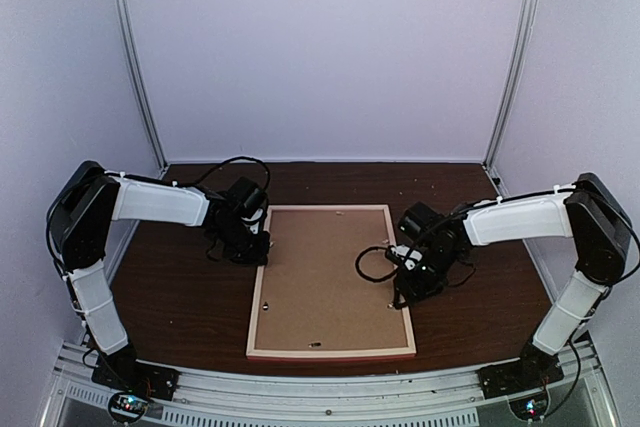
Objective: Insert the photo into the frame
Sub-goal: Press the fastener onto the backboard.
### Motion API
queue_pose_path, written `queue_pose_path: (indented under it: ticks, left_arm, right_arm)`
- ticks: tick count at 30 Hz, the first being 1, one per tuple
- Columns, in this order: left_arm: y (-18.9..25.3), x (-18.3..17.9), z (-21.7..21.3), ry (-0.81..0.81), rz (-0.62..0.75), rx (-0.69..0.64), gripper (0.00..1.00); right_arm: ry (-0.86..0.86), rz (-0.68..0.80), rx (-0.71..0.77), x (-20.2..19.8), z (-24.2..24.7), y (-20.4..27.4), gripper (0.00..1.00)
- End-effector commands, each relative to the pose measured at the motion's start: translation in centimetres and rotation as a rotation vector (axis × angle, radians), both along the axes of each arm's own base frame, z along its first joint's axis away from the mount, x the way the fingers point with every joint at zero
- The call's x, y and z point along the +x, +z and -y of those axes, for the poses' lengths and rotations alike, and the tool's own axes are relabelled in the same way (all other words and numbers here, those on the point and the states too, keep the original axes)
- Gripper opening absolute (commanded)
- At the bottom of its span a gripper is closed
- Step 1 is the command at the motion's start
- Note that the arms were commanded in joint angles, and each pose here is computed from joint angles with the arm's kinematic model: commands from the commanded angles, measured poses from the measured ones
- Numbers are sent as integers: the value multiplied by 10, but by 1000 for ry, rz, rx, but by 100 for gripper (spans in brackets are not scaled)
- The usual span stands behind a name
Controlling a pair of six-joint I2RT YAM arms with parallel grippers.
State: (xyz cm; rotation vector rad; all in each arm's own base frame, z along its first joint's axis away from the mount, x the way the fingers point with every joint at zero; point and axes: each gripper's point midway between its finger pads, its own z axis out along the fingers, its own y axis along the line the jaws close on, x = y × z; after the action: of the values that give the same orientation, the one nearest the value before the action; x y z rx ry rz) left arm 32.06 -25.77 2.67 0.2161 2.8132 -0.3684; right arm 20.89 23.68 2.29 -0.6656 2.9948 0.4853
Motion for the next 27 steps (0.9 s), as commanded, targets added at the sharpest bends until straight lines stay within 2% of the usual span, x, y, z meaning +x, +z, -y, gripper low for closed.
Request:
queue_pose_path:
  ticks: [1, 27]
  left_arm:
    - [7, 1, 14, -52, 27, -50, 19]
    - [8, 2, 14, -56, 27, -45, 19]
  right_arm:
    - [37, -49, 16, -18, -6, -7, 49]
    - [-30, -13, 17, 7, -22, -21, 48]
